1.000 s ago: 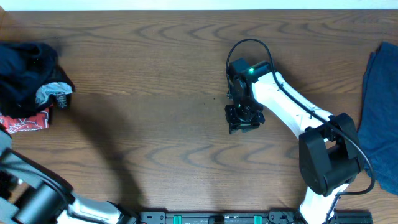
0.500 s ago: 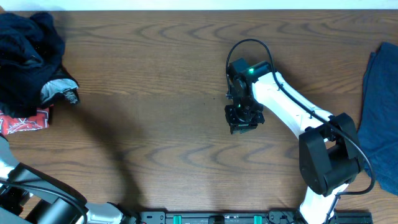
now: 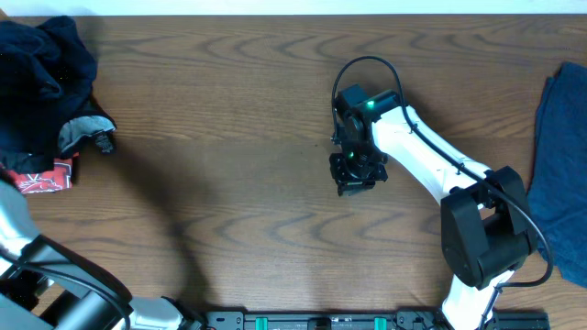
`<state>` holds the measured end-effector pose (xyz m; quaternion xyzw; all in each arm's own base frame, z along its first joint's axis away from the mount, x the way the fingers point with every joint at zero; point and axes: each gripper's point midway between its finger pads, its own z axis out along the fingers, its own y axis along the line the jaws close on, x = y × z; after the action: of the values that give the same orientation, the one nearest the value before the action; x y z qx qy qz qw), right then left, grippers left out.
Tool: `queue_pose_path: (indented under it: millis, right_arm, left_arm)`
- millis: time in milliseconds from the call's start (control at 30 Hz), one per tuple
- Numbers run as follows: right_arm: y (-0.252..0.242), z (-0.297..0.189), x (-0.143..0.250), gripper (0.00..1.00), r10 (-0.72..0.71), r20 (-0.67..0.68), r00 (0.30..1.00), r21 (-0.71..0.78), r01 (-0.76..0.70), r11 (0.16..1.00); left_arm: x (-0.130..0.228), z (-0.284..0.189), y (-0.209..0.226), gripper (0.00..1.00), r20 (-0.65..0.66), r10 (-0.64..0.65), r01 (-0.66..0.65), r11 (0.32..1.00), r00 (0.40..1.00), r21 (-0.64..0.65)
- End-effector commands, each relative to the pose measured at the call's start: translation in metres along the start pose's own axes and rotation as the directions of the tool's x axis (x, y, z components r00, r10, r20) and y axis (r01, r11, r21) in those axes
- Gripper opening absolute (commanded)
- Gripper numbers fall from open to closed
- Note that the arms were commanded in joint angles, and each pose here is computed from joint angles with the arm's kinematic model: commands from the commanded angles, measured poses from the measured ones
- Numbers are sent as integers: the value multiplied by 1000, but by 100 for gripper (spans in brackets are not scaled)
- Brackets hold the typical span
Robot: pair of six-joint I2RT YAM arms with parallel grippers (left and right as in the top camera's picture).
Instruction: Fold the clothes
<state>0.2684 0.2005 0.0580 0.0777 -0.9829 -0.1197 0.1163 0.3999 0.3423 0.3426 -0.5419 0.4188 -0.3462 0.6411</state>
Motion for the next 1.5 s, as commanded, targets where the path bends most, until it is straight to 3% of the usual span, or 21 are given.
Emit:
queue_pose_path:
  millis: [0, 167, 267, 400, 667, 867, 1033, 1233, 1333, 1433, 1467]
  right_arm:
    - [10, -4, 0, 20, -35, 20, 999, -11, 35, 999]
    - [8, -1, 5, 23, -62, 13, 998, 53, 61, 997]
    - [14, 2, 8, 38, -106, 10, 994, 72, 105, 992]
    - [23, 6, 10, 38, -142, 16, 990, 88, 140, 986]
    - [22, 6, 9, 38, -151, 24, 988, 108, 148, 983]
    - [24, 1, -4, 33, -209, 65, 976, 107, 202, 974]
    - [40, -28, -28, 29, -291, 162, 943, 95, 279, 956]
    - [67, -84, -66, 38, -362, 349, 864, 130, 338, 932]
    - [74, -87, -73, 46, -417, 357, 836, 147, 390, 909]
    - [73, -71, -74, 38, -426, 301, 853, 155, 398, 904]
    - [73, -62, -72, 40, -427, 272, 863, 156, 398, 904]
  left_arm:
    - [40, 6, -21, 98, -119, 122, -118, 992, 985, 44]
    - [55, 6, -3, 98, -181, 219, -223, 975, 959, -2]
    - [59, 2, 0, 98, -231, 223, -227, 974, 947, 8]
    - [58, -9, -6, 98, -276, 218, -220, 975, 936, 24]
    - [4, -52, 55, 98, -211, 71, -132, 948, 975, -288]
    - [7, -74, 88, 98, -267, 36, -146, 903, 963, -403]
    - [22, -81, 92, 98, -331, -6, -138, 901, 943, -410]
    - [30, -83, 91, 98, -375, -2, -156, 907, 927, -392]
    - [32, -86, 95, 98, -404, 40, -209, 899, 914, -384]
    - [34, -90, 101, 98, -407, 23, -206, 888, 913, -411]
    - [34, -91, 101, 98, -410, 28, -211, 888, 912, -410]
